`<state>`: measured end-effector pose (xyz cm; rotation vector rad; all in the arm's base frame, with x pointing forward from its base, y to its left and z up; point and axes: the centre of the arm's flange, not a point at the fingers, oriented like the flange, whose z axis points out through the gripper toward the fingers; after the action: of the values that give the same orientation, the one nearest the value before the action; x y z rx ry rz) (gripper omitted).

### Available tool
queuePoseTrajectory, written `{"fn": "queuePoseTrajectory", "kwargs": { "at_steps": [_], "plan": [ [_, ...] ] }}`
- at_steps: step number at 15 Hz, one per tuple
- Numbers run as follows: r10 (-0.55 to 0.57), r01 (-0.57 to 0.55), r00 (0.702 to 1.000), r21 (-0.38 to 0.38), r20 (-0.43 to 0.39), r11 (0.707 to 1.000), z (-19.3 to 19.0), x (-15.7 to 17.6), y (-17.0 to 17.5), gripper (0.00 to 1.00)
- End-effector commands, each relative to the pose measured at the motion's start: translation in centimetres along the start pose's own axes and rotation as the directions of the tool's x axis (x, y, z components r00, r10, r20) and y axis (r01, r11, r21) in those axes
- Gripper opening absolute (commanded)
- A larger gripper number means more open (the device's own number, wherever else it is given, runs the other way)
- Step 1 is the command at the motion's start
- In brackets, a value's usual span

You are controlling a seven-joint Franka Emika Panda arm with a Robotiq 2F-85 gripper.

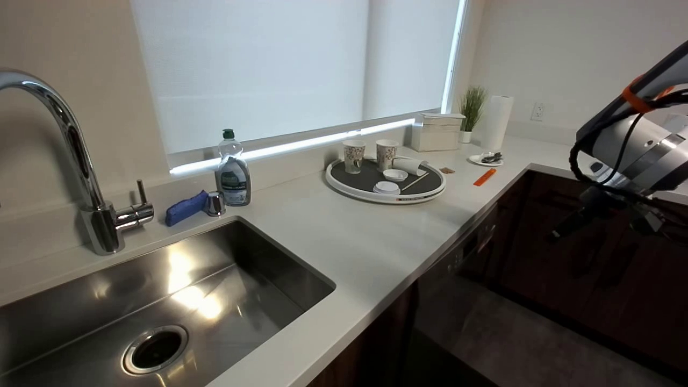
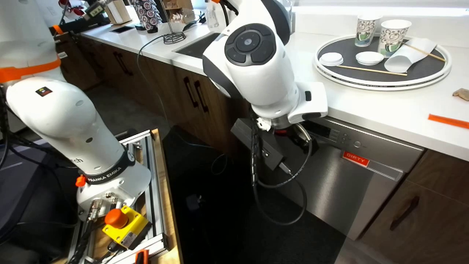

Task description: Press a button on the right side of the dish washing machine

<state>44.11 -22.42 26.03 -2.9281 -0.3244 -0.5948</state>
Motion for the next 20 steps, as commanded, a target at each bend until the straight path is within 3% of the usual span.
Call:
{"fn": "queuePoseTrajectory", "kwargs": {
  "at_steps": [1,7,12,20],
  "plan": [
    [0.015,-0.015,1.0,-0.022,-0.021,1.0,2.2,0.4,1.4,1.0],
    [-0.022,0.019,0.994,-0.029,-0.107,0.999,4.3,1.5,3.4,1.0],
    [-0.061,0.064,0.991,0.026,-0.12,0.998,7.0,2.5,4.8,1.0],
    [-0.099,0.107,0.985,0.051,-0.143,0.993,10.1,4.5,5.8,1.0]
  ]
}}
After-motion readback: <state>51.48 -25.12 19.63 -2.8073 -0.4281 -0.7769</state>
